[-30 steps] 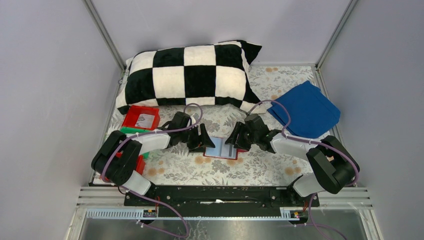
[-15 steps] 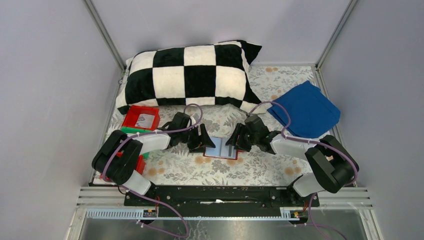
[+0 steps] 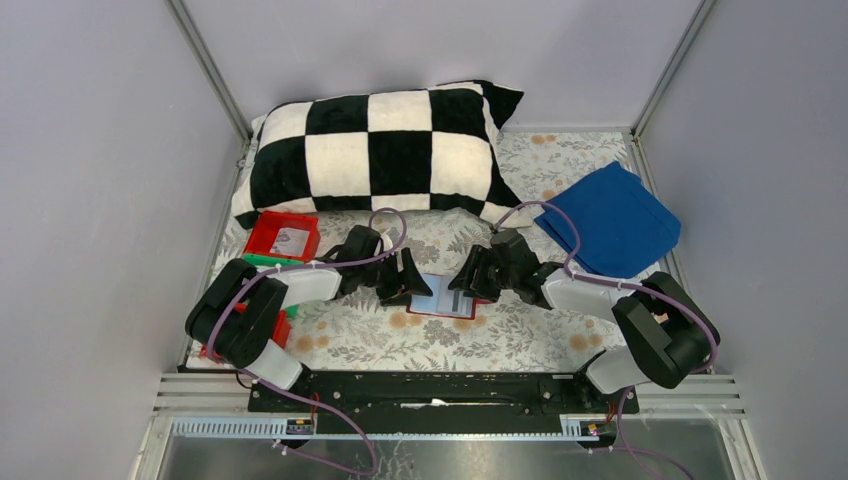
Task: Take the credit cards out of the card holder
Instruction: Remove the credit card from the card holder.
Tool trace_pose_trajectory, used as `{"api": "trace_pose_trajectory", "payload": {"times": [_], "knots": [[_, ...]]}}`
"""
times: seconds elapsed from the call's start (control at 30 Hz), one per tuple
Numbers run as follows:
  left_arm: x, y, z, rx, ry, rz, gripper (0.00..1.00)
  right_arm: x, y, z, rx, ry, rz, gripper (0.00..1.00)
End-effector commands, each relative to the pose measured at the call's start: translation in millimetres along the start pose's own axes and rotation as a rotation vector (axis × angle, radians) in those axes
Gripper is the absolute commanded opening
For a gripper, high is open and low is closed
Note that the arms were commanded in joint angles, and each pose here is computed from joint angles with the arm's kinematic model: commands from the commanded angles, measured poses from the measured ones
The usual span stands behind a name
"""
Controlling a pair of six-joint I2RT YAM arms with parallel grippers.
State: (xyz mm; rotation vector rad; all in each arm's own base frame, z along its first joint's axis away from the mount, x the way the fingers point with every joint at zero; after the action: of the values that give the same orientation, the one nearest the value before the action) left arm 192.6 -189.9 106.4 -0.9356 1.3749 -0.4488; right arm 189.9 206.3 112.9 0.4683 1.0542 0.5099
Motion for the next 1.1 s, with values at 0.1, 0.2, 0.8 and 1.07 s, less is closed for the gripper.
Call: {"api": "trace_pose_trajectory", "payload": {"times": [0.1, 0.2, 0.8, 1.07], "knots": [[3, 1, -2, 0.015, 0.007, -0.020, 0.71, -3, 20, 7, -0.050, -0.028, 0.129, 0.55], [3, 1, -3, 0.016, 0.006, -0.019, 0.71, -3, 27, 9, -0.064, -0.039, 0.171, 0.54], [2, 2, -4, 0.017, 0.009, -0.035, 0.71, 4, 23, 4, -0.050, -0.002, 0.123, 0.45], [1, 3, -5, 0.019, 0.004, -0.022, 0.71, 4, 19, 2, -0.042, -0.009, 0.100, 0.42]]}}
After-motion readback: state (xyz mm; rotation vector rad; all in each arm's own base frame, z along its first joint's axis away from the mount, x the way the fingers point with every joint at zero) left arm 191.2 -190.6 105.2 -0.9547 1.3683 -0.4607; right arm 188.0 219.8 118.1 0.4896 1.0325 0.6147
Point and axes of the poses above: each gripper's point midway between its finger pads, its own x axis out along the fingers, its own y axis along the line the jaws close on, z = x × y, the point moved 10 cm from there along -x, back along the fingers, and after that the axes turned 14 degrees about -x, right-handed, at the moved point
